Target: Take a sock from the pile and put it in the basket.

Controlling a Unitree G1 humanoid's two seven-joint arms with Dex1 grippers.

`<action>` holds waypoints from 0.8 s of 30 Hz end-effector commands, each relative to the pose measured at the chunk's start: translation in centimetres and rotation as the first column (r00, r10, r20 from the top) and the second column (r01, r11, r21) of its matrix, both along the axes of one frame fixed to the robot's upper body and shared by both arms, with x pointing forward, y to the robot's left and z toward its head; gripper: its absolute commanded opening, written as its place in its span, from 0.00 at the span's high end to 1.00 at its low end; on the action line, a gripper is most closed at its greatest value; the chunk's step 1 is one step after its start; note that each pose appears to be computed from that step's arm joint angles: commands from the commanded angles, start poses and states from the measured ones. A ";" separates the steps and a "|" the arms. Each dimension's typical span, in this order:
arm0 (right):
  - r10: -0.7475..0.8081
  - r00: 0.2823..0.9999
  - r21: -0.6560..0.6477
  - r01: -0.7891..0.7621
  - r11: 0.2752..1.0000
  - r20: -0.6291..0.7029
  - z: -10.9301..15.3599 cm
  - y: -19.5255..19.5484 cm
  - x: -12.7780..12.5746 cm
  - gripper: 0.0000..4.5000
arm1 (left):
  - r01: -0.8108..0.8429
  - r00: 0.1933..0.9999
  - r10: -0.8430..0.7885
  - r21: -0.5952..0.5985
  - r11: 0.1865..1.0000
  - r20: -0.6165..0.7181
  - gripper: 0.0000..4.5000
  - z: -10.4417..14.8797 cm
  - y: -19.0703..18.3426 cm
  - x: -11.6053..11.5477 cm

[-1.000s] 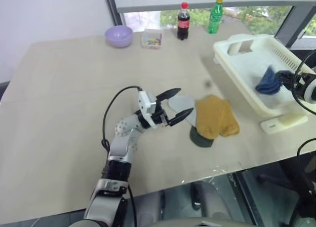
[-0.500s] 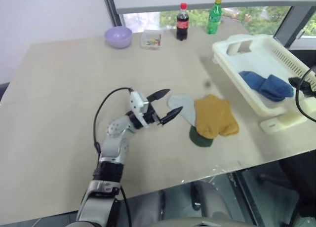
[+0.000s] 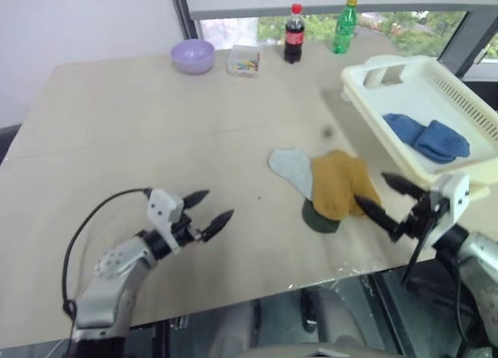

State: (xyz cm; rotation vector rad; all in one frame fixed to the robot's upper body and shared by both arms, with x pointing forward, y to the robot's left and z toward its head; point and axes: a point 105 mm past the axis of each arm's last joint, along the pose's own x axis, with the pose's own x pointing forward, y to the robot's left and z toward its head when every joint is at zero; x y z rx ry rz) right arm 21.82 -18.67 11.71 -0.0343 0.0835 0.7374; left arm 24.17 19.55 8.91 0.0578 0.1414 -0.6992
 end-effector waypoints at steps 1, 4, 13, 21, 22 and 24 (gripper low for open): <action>0.018 1.000 -0.048 -0.019 0.999 -0.023 -1.9 -2.4 -1.8 0.00 | -0.010 0.999 0.009 0.031 0.999 0.048 0.00 1.3 0.7 -1.2; 0.018 0.996 -0.127 -0.029 0.991 -0.082 -4.0 -5.4 -3.4 0.00 | -0.050 0.998 0.049 0.046 0.998 0.026 0.00 0.8 2.0 -2.7; 0.005 1.000 -0.107 -0.008 0.994 -0.027 -2.3 -7.8 -1.6 0.00 | -0.059 0.998 0.060 0.053 0.997 -0.025 0.00 -0.4 3.6 -7.0; 0.074 0.997 -0.083 -0.075 0.994 -0.014 -1.5 -6.1 -0.4 0.00 | -0.050 0.997 0.052 0.035 0.998 -0.059 0.00 -1.1 3.8 -9.3; 0.082 0.996 -0.084 -0.083 0.993 -0.015 -1.5 -6.0 -0.4 0.00 | -0.053 0.997 0.055 0.035 0.998 -0.050 0.00 -0.9 3.9 -9.3; 0.108 0.994 -0.094 -0.111 0.989 -0.031 -1.8 -5.6 -0.4 0.00 | -0.066 0.998 0.066 0.019 0.998 -0.023 0.00 -0.5 4.0 -9.2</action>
